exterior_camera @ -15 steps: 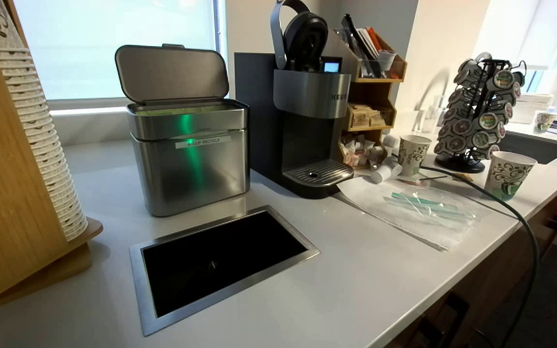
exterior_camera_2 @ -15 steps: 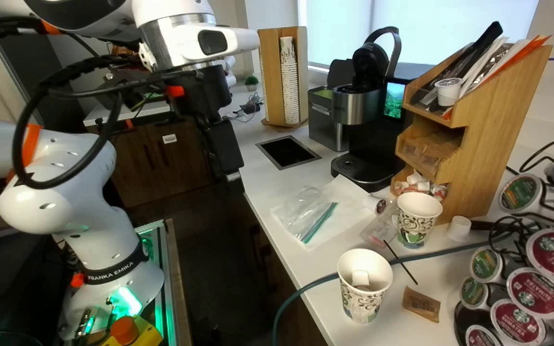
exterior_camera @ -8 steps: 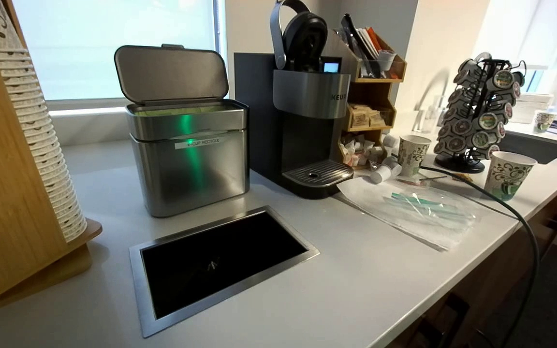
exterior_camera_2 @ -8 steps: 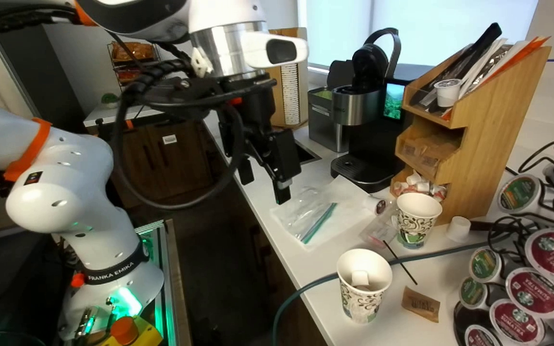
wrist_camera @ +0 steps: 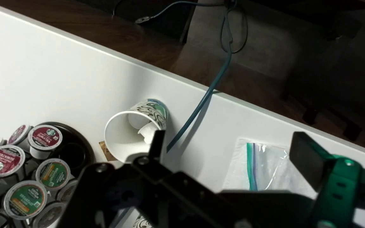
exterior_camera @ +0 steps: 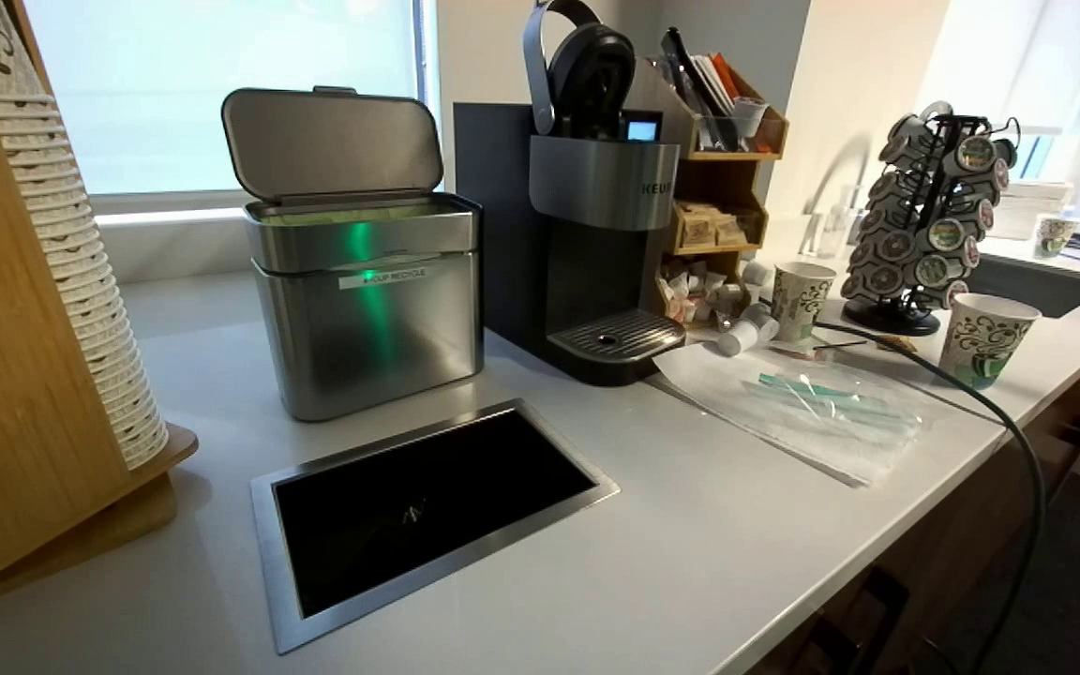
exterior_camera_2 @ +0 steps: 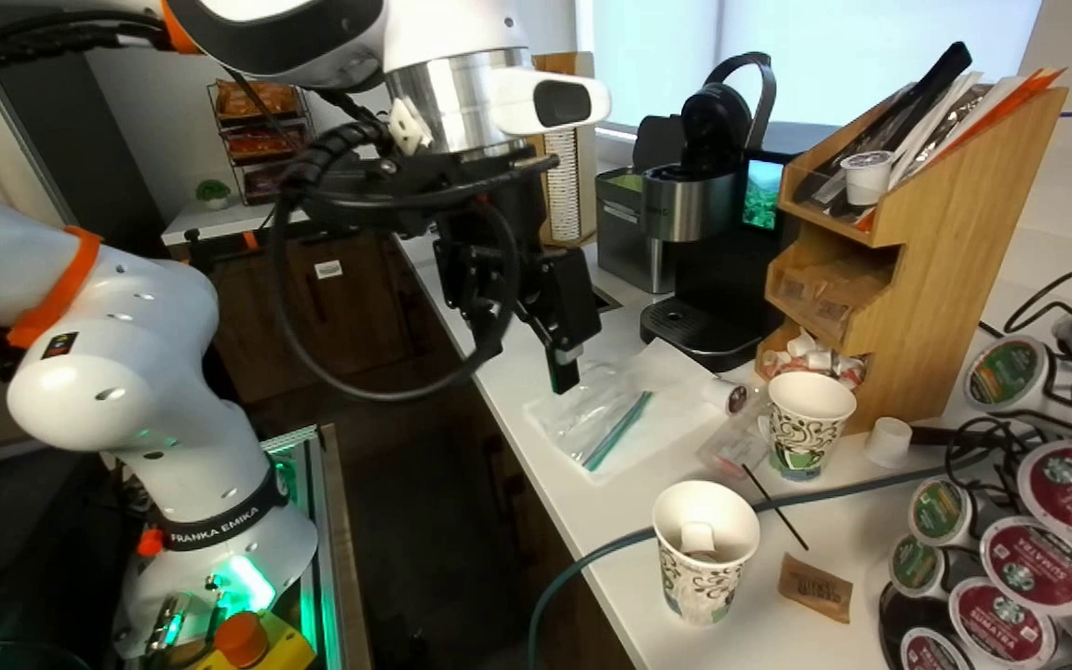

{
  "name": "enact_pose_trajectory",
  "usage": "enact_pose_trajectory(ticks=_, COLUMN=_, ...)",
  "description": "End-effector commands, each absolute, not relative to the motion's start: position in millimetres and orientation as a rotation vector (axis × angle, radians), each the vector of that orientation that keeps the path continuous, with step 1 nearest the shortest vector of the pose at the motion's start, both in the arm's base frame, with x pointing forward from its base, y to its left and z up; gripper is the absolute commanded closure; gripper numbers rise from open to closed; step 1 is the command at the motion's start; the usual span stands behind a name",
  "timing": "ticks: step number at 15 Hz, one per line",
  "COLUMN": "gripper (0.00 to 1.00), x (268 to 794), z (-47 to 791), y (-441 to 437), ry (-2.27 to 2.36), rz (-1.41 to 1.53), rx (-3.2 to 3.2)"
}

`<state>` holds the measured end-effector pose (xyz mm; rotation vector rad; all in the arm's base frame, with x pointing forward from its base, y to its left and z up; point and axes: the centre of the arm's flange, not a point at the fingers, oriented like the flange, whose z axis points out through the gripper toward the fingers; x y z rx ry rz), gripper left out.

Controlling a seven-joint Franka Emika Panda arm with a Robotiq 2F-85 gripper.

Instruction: Stack the two coffee cups together.

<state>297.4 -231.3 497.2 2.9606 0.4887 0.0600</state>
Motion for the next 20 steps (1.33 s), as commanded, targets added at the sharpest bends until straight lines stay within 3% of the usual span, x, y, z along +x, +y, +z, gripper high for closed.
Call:
enact_pose_trajectory(ticks=1, gripper=0.0, x=330, z=476, y=-259, ry=0.624, rz=0.034, rx=2.888)
enact_pose_trajectory(ticks=9, gripper=0.0, x=381, z=442, y=-292, ry=0.499, rz=-0.055, rx=2.844)
enact_pose_trajectory(ticks=20, gripper=0.0, x=404, z=382, y=-283, ry=0.579, rz=-0.198, rx=2.908)
